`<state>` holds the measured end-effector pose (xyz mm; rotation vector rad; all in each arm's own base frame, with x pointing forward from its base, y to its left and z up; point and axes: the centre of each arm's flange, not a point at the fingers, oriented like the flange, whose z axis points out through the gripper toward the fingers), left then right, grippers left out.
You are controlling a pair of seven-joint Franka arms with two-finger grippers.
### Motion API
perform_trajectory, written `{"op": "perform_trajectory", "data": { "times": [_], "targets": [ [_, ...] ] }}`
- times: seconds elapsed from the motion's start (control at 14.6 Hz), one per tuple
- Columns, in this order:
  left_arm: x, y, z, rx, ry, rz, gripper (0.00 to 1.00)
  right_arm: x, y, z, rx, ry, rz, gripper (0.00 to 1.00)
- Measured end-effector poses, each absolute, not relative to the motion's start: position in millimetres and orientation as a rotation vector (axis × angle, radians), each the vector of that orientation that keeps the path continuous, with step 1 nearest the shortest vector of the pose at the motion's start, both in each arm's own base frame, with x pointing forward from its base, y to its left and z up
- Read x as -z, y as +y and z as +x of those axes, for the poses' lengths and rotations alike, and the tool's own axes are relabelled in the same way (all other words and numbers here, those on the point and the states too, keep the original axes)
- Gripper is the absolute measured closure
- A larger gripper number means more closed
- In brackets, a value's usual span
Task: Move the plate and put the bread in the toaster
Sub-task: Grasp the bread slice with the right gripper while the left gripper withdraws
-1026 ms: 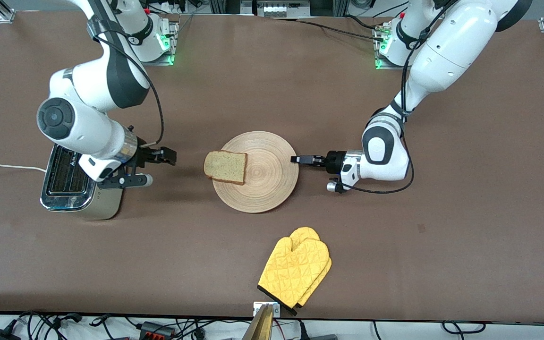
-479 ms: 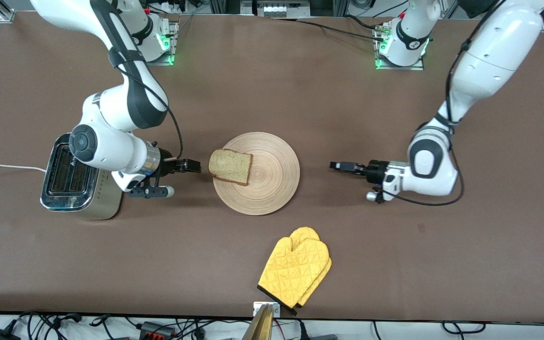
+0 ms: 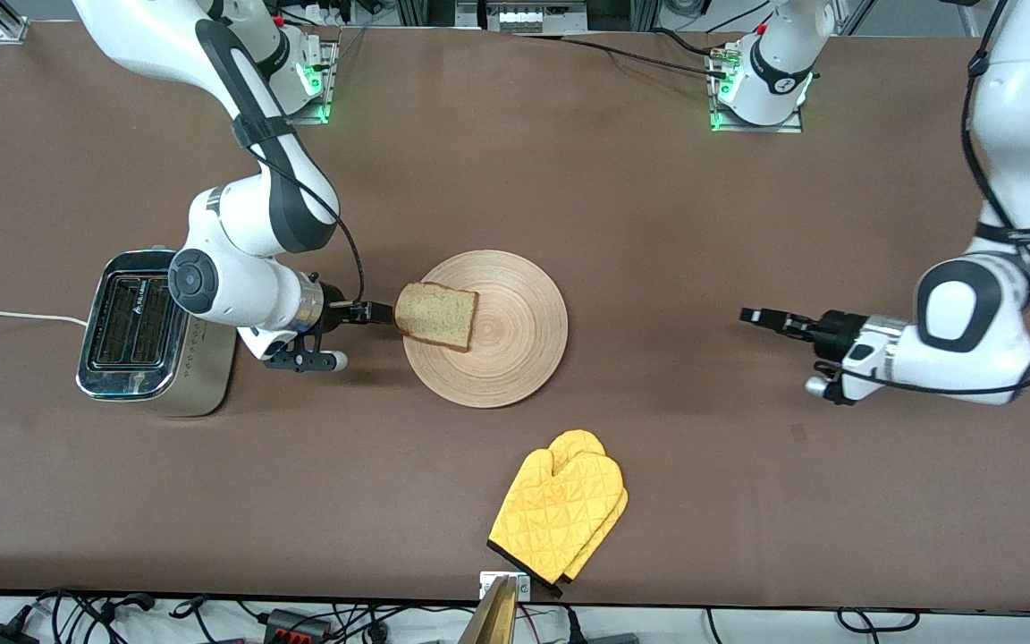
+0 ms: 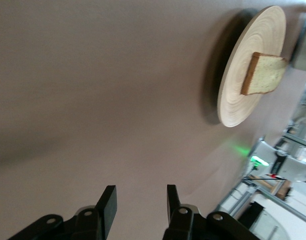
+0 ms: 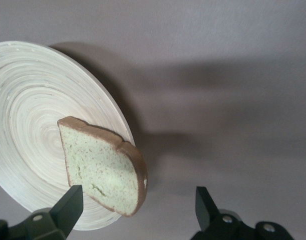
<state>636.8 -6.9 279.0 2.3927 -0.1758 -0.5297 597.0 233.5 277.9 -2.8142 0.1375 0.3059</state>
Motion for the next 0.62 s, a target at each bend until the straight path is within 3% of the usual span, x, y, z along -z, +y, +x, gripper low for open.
{"op": "perform_trajectory", "data": {
  "times": [0.62],
  "targets": [
    [-481, 15, 631, 0.433, -0.191, 2.883, 0.45, -237, 237, 588, -0.419, 0.240, -2.742, 0.16]
  ]
}}
